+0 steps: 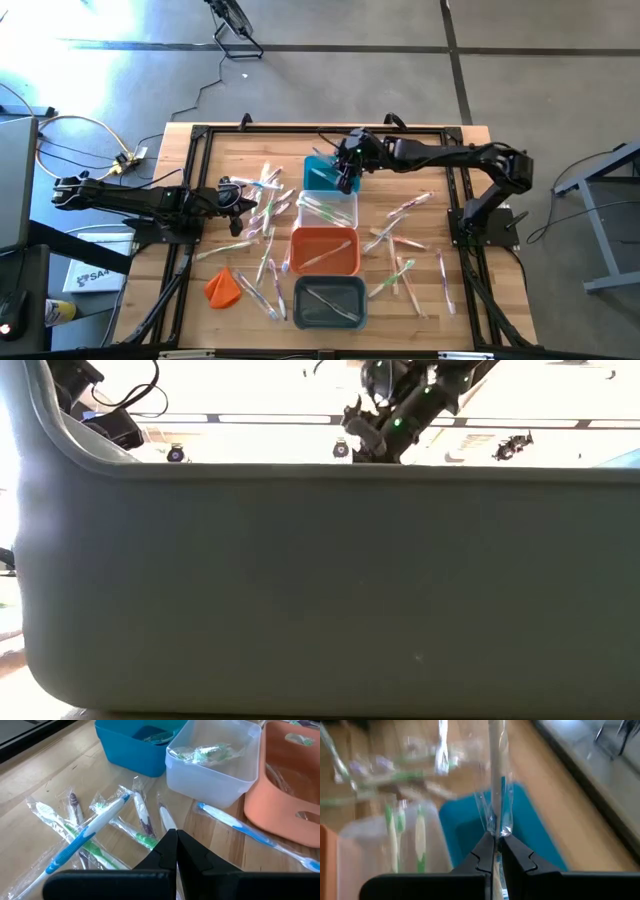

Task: Pick & Place Toothbrushes
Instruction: Put the blue toothbrush into the blue bin, then put the violet toothbrush into the green bin

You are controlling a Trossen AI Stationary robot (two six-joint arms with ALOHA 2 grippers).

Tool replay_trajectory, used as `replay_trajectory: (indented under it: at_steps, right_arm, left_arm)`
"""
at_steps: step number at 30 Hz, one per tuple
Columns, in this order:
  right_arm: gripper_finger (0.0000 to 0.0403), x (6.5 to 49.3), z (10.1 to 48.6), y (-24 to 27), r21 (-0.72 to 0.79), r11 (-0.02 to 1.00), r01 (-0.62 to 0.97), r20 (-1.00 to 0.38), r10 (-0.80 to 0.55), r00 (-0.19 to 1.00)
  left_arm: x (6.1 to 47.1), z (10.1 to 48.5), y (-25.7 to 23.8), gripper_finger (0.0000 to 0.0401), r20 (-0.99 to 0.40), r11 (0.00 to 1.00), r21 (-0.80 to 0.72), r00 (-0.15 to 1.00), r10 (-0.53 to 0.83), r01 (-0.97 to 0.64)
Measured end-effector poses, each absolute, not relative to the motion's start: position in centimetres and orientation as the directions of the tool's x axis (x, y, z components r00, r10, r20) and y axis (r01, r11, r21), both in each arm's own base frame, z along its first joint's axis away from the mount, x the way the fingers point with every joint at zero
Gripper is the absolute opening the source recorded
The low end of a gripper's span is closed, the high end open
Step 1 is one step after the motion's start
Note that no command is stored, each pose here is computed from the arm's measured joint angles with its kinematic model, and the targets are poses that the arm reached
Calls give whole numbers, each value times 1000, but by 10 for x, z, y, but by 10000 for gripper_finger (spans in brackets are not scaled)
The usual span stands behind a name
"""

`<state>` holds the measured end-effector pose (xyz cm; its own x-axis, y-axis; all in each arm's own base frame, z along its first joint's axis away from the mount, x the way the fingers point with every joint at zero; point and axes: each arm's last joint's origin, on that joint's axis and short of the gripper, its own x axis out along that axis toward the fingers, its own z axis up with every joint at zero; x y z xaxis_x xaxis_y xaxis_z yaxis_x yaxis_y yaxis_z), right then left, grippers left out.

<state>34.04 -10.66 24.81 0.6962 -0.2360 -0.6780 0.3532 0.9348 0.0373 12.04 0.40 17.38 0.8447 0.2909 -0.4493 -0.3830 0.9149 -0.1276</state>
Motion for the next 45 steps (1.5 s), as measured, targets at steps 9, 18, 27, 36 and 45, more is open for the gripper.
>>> replay_trajectory:
  at_steps: [9, 18, 27, 36, 45]
  right_arm:
    - [9, 351, 224, -107, 73, 915, 396, -721, -226, 655]
    - [9, 357, 199, -110, 72, 912, 404, -774, -204, 599]
    - [41, 358, 191, -111, 74, 889, 452, -793, -223, 567]
    - [134, 358, 191, -112, 35, 878, 477, -792, -267, 550]
    - [148, 353, 208, -111, 30, 887, 461, -763, -277, 584]
  left_arm:
    - [120, 174, 4, 0, -449, 915, -128, 845, 290, -383]
    - [120, 174, 4, 0, -449, 915, -128, 845, 290, -383]
    - [120, 174, 4, 0, -450, 915, -128, 845, 290, -382]
    - [120, 174, 4, 0, -449, 915, -128, 845, 290, -382]
    - [120, 174, 4, 0, -449, 915, -128, 845, 290, -382]
